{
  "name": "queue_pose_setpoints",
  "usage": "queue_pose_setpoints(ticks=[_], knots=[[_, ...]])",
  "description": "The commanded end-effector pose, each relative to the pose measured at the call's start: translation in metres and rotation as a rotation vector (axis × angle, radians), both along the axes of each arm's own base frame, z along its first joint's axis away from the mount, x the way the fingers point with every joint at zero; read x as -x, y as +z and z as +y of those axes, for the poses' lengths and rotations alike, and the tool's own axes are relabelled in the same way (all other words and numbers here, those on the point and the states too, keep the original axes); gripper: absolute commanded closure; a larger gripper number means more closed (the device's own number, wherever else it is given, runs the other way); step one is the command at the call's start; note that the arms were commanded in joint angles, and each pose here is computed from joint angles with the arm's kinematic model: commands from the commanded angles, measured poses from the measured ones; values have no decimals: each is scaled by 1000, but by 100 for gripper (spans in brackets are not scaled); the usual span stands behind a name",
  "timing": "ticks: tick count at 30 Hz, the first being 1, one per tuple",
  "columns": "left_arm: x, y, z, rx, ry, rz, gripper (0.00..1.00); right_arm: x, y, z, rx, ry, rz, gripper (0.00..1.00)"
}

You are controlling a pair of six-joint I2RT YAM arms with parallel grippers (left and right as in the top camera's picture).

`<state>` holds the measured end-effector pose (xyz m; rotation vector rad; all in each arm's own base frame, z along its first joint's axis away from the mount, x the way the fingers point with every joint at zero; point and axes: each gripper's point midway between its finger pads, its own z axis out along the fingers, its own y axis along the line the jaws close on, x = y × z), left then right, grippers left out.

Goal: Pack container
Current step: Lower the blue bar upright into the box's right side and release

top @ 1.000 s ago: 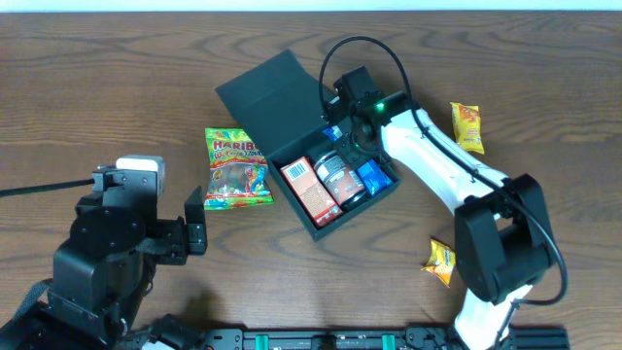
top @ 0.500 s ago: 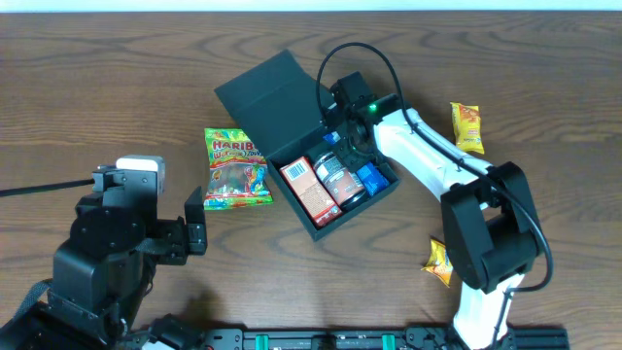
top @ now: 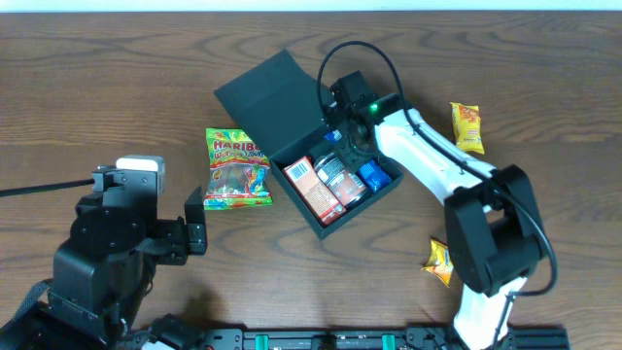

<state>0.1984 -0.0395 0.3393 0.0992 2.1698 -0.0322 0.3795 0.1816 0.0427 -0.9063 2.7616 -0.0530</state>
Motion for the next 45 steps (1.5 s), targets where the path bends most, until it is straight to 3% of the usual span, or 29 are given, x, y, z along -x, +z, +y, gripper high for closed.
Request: queue_pose_setpoints(ticks=[1, 6, 12, 15, 27, 36, 45], knots=[[0, 5, 5, -19, 11, -17, 4, -7, 37, 4, -38, 4, -89, 45], [0, 5, 5, -19, 11, -17, 5, -8, 77, 6, -83, 8, -175, 52], [0, 5, 5, -19, 11, -17, 5, -5, 87, 26, -115, 36, -212, 87], [0, 5, 5, -19, 11, -17, 4, -11, 93, 38, -158, 24, -249, 98], [0, 5, 5, -19, 11, -17, 5, -8, 31, 67, -154, 71, -143, 98], [0, 5, 5, -19, 11, -17, 5, 29, 15, 45, -51, 83, 18, 98], [0, 5, 5, -19, 11, -17, 4, 6, 26, 60, -116, 59, -78, 99]])
